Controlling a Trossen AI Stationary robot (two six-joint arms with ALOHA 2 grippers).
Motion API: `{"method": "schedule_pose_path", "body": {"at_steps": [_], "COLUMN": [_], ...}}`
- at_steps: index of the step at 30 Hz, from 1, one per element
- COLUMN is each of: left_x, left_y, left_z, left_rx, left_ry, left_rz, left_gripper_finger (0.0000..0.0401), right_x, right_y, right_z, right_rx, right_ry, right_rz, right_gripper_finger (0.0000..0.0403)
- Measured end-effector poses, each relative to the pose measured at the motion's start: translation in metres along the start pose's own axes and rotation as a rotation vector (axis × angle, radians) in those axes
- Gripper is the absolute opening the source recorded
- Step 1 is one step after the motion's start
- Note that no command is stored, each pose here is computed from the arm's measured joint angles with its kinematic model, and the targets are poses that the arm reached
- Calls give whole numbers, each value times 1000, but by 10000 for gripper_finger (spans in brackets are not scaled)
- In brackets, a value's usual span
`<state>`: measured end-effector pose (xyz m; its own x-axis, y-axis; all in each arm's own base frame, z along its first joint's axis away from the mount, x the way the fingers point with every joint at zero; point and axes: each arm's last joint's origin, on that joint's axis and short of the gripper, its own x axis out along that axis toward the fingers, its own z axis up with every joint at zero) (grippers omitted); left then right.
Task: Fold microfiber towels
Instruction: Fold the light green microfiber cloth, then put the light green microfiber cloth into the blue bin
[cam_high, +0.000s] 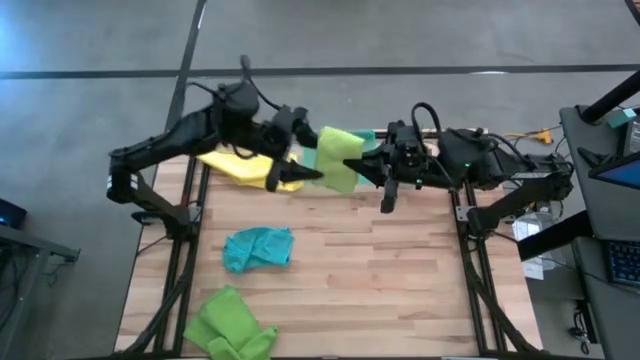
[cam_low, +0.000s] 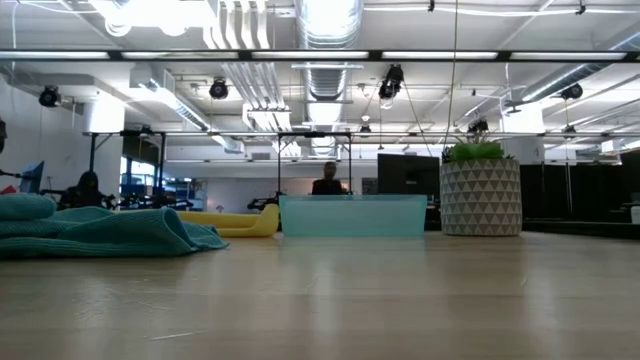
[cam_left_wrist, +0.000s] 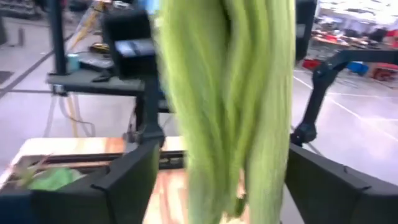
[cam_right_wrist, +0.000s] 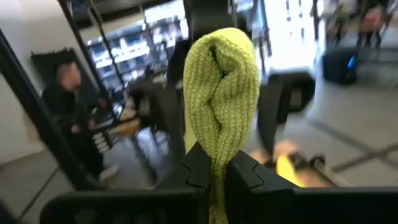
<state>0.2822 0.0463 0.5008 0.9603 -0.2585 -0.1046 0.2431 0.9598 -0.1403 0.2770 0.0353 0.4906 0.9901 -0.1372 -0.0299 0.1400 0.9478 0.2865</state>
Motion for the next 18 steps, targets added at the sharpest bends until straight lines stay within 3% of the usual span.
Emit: {"method": "schedule_pose_path", "body": {"at_steps": [10, 18], "left_x": [-65, -85], "left_y": [-16, -27], "left_z": [8, 9], "left_rx": [-39, -42], "left_ry": [28, 33], "left_rz": [105, 128], "left_gripper_finger": [335, 335], "right_x": [37, 59], "right_y": [-41, -100], "right_z": [-26, -66], "right_rx": [174, 282], "right_ry": [179, 267], "right_rz": [-28, -122], "right_gripper_finger": [13, 13]}}
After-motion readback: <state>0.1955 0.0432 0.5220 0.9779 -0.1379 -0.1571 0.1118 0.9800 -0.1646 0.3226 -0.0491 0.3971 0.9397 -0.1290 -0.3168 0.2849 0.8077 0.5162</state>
